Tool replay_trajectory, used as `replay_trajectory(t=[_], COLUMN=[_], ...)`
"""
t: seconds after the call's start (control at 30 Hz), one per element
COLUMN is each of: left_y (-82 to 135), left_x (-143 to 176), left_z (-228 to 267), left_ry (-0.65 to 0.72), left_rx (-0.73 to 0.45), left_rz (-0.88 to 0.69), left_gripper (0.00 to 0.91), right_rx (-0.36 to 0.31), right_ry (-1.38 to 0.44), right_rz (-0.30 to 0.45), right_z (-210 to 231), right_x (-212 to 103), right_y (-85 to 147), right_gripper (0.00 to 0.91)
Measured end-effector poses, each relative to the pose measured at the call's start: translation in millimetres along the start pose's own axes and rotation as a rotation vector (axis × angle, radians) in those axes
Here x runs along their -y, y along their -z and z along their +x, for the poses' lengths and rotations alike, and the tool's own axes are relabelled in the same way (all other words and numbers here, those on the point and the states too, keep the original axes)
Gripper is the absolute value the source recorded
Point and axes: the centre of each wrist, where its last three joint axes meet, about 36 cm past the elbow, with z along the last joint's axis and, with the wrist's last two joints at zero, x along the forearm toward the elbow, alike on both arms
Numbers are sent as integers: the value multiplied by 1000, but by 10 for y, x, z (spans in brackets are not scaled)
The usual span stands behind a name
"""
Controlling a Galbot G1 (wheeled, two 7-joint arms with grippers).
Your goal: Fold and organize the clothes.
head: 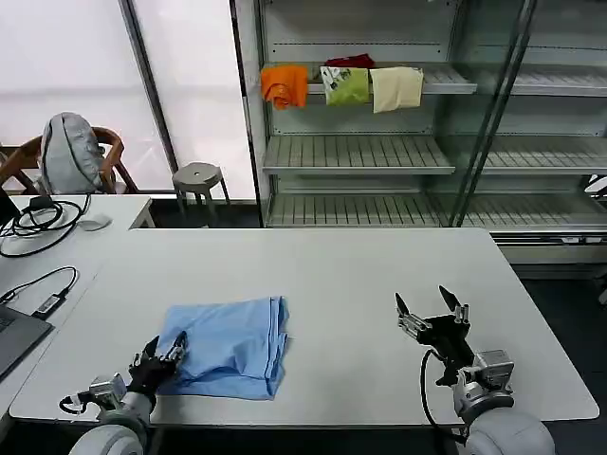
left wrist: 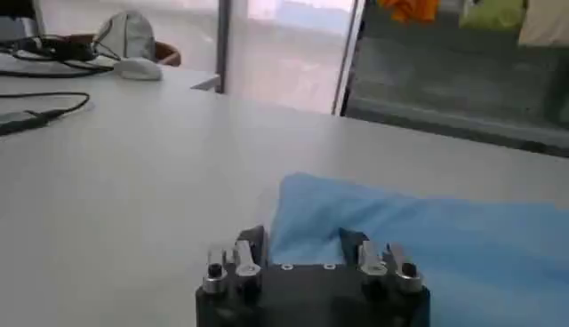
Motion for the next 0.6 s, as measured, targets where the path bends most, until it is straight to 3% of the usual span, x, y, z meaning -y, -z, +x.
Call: replay_trajectory(t=[0.33, 0.6], left_y=[-16, 113], left_x=[39, -154], left_z=[56, 70], left_ry=[-28, -12], left_rx=[18, 42], left_rz=[15, -55], left_gripper=[10, 0], right_rx=[-10, 3], right_ry=[8, 22], right_rz=[-5, -5], right_z=[35, 53], right_x=[-38, -81], right_y=[-32, 0], right_gripper=[907, 907])
